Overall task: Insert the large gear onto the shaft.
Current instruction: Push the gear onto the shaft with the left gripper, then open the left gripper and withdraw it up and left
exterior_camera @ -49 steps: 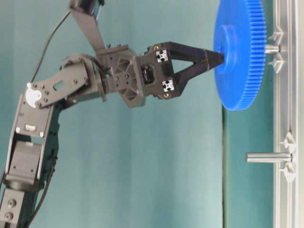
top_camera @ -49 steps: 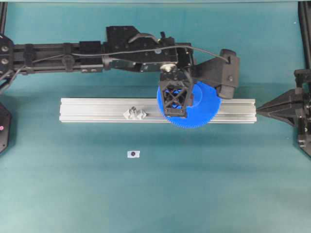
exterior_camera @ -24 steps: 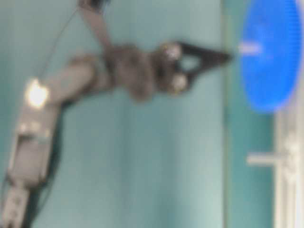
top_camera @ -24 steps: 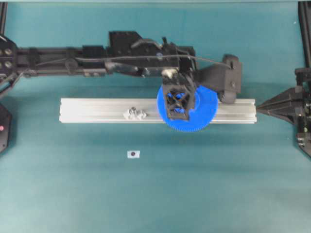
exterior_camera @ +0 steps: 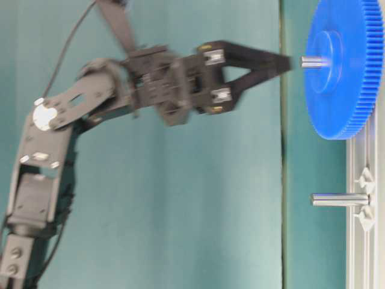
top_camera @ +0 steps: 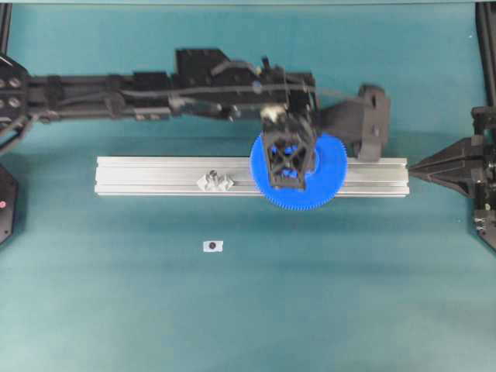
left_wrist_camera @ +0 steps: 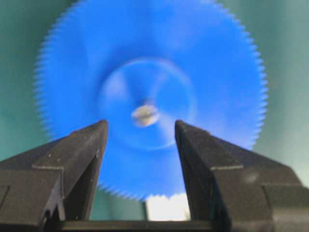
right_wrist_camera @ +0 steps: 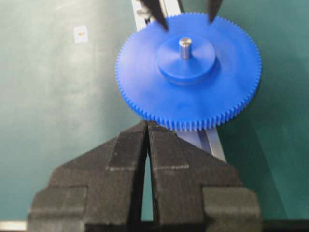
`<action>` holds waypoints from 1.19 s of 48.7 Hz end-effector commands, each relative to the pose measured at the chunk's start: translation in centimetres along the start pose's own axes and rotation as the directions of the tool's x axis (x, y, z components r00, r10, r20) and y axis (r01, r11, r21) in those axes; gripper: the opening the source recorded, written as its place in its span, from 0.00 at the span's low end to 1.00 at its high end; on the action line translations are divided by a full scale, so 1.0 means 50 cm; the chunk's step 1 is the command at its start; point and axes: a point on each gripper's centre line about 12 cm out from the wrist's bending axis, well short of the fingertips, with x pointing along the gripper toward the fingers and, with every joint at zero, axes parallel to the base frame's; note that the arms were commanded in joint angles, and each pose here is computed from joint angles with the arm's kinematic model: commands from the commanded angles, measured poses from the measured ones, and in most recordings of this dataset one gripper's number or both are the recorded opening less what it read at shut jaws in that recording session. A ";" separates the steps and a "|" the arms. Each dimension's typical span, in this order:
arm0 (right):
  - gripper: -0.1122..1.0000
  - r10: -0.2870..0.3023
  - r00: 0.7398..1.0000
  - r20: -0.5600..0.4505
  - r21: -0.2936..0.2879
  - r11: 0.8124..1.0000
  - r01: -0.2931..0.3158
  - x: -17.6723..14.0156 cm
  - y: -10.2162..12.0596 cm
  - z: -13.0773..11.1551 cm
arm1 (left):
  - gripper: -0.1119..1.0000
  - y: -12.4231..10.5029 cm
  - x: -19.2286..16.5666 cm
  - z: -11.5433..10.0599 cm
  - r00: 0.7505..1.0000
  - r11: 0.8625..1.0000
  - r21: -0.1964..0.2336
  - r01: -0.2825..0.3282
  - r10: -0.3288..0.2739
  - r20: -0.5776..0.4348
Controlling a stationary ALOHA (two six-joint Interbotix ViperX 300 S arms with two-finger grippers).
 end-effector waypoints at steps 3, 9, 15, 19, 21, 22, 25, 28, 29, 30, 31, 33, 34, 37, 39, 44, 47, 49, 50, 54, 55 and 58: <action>0.19 -0.001 1.000 0.013 0.010 1.000 0.001 0.001 0.000 0.008 | 0.60 0.006 -0.085 0.012 0.997 1.000 -0.003 -0.022 0.022 0.078; 0.19 -0.001 1.000 0.013 0.010 1.000 0.001 0.001 0.000 0.008 | 0.60 0.003 -0.106 0.000 0.997 1.000 -0.010 -0.022 0.023 0.080; 0.19 -0.001 1.000 0.016 0.010 1.000 0.001 -0.001 0.000 0.009 | 0.60 0.000 -0.139 -0.015 0.996 0.999 -0.033 -0.023 0.026 0.090; 0.19 0.000 1.000 0.019 0.010 1.000 0.000 -0.002 0.000 0.009 | 0.60 -0.003 -0.166 -0.027 0.994 0.999 -0.049 -0.024 0.029 0.103; 0.19 0.000 1.000 0.022 0.009 1.000 0.000 -0.003 0.000 0.010 | 0.60 -0.004 -0.188 -0.032 0.991 0.998 -0.057 -0.028 0.035 0.127; 0.19 0.000 1.000 0.022 0.010 1.000 0.000 -0.003 0.000 0.010 | 0.60 -0.005 -0.195 -0.035 0.990 0.998 -0.060 -0.030 0.038 0.136; 0.19 0.001 1.000 0.029 0.010 1.000 -0.002 -0.004 0.001 0.011 | 0.60 -0.006 -0.222 -0.041 0.983 0.997 -0.071 -0.036 0.048 0.175; 0.19 0.002 0.999 0.034 0.010 1.000 -0.002 -0.006 0.001 0.012 | 0.60 -0.007 -0.252 -0.046 0.973 0.995 -0.085 -0.042 0.060 0.222; 0.19 0.002 0.999 0.035 0.010 1.000 -0.002 -0.006 0.001 0.013 | 0.60 -0.007 -0.261 -0.049 0.970 0.995 -0.090 -0.043 0.064 0.234; 0.19 0.003 0.999 0.038 0.010 1.000 -0.003 -0.007 0.001 0.014 | 0.60 -0.007 -0.271 -0.053 0.966 0.994 -0.097 -0.045 0.068 0.249; 0.19 0.003 0.999 0.040 0.010 1.000 -0.003 -0.007 0.001 0.014 | 0.60 -0.009 -0.281 -0.056 0.962 0.994 -0.101 -0.046 0.071 0.265; 0.19 0.003 0.999 0.043 0.010 1.000 -0.004 -0.008 0.001 0.015 | 0.60 -0.011 -0.297 -0.064 0.954 0.993 -0.106 -0.049 0.078 0.289; 0.19 0.003 0.999 0.043 0.010 1.000 -0.004 -0.008 0.001 0.015 | 0.60 -0.012 -0.304 -0.069 0.951 0.993 -0.108 -0.050 0.080 0.297; 0.19 0.003 0.999 0.043 0.010 1.000 -0.004 -0.008 0.001 0.015 | 0.60 -0.016 -0.320 -0.087 0.946 0.992 -0.112 -0.051 0.084 0.313; 0.19 0.003 0.999 0.041 0.010 1.000 -0.003 -0.008 0.001 0.015 | 0.60 -0.020 -0.329 -0.100 0.945 0.992 -0.113 -0.051 0.085 0.317; 0.19 0.003 0.999 0.043 0.010 1.000 -0.004 -0.008 0.001 0.015 | 0.60 -0.027 -0.347 -0.128 0.937 0.992 -0.119 -0.053 0.090 0.337; 0.19 0.004 0.999 0.044 0.010 1.000 -0.004 -0.008 0.002 0.017 | 0.60 -0.031 -0.362 -0.143 0.923 0.990 -0.130 -0.054 0.099 0.371; 0.19 0.004 0.999 0.044 0.012 1.000 -0.004 -0.008 0.002 0.017 | 0.60 -0.032 -0.374 -0.149 0.909 0.989 -0.141 -0.054 0.107 0.404; 0.19 0.004 0.999 0.044 0.012 1.000 -0.004 -0.008 0.002 0.017 | 0.60 -0.033 -0.378 -0.153 0.902 0.988 -0.146 -0.054 0.111 0.417; 0.19 0.004 0.999 0.044 0.010 1.000 -0.004 -0.008 0.002 0.017 | 0.60 -0.038 -0.389 -0.176 0.875 0.987 -0.152 -0.059 0.125 0.468; 0.19 0.004 0.999 0.044 0.012 1.000 -0.004 -0.008 0.002 0.017 | 0.60 -0.041 -0.389 -0.182 0.869 0.987 -0.151 -0.060 0.126 0.479; 0.19 0.003 0.999 0.051 0.012 1.000 -0.004 -0.009 0.001 0.018 | 0.60 -0.048 -0.385 -0.205 0.851 0.986 -0.158 -0.060 0.133 0.509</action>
